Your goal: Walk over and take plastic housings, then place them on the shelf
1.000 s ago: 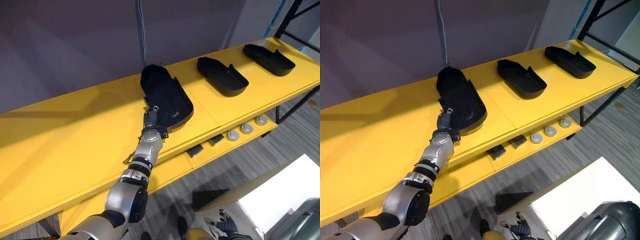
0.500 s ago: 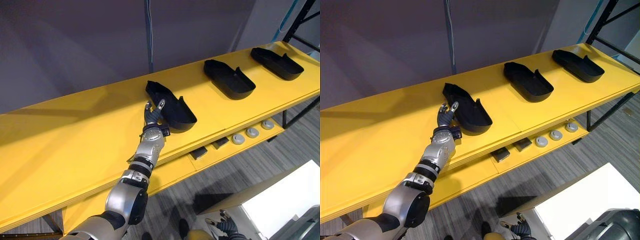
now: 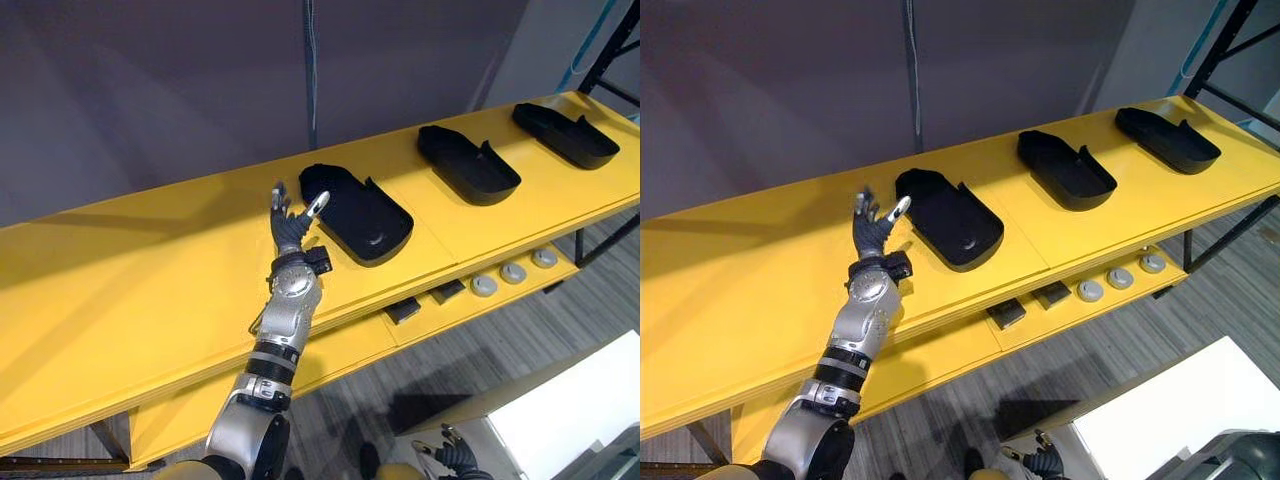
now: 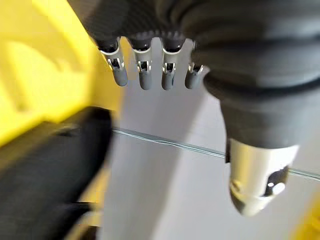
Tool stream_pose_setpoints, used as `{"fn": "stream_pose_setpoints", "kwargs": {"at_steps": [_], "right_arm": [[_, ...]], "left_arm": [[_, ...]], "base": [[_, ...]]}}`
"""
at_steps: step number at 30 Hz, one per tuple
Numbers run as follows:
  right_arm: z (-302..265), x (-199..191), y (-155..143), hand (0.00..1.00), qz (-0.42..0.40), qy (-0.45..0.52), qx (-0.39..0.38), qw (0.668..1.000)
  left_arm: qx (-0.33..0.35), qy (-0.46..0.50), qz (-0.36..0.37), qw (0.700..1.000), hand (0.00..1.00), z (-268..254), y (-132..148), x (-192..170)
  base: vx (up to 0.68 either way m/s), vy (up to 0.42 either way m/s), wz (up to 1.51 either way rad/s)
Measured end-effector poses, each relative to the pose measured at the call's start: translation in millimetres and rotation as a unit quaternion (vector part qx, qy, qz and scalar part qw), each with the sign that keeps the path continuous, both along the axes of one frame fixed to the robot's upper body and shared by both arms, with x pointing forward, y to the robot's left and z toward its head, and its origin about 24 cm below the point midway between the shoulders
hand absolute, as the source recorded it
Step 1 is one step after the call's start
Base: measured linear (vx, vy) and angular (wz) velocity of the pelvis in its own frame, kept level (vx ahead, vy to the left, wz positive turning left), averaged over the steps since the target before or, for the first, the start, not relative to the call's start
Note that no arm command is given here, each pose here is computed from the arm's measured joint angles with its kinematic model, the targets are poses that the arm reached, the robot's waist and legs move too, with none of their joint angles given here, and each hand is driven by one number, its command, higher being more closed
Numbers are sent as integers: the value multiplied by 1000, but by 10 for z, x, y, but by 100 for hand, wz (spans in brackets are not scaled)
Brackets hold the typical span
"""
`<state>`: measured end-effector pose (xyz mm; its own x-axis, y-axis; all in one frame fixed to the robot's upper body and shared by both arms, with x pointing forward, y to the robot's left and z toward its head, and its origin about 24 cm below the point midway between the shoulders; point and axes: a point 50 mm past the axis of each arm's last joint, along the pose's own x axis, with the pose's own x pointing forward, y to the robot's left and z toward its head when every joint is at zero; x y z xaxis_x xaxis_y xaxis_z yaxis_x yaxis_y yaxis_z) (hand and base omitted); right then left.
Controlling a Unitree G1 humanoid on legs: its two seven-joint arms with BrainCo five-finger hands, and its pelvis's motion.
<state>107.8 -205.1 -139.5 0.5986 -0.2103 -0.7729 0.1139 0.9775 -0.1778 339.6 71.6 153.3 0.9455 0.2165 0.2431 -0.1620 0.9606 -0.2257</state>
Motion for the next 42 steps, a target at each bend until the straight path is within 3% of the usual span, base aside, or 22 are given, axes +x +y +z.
{"fn": "stream_pose_setpoints", "kwargs": {"at_steps": [5,6,11,18,29,42], "right_arm": [[-29,-68,-27,0,-10,12,3,1000],[-35,-95,-38,0,-11,16,2,1000],[-66,-143,-62,0,-10,30,2,999],[-65,-120,-73,0,-1,31,4,1000],[-60,-11,-67,0,5,26,3,1000],[-3,153,-49,0,13,1,2,1000]], "left_arm": [[61,-29,-51,996,0,-56,-179,-182],[84,-37,-75,993,100,-66,-262,-231],[197,-65,-187,960,100,-218,-531,-417],[277,-15,-268,922,100,-596,-579,-459],[357,50,-252,898,100,-871,-484,-246],[367,37,-162,915,100,-498,-326,122]], "base": [[-22,5,-1],[-36,7,-1],[-13,2,-7],[-17,-13,-9],[1,-3,-8],[-17,-11,-7]]}}
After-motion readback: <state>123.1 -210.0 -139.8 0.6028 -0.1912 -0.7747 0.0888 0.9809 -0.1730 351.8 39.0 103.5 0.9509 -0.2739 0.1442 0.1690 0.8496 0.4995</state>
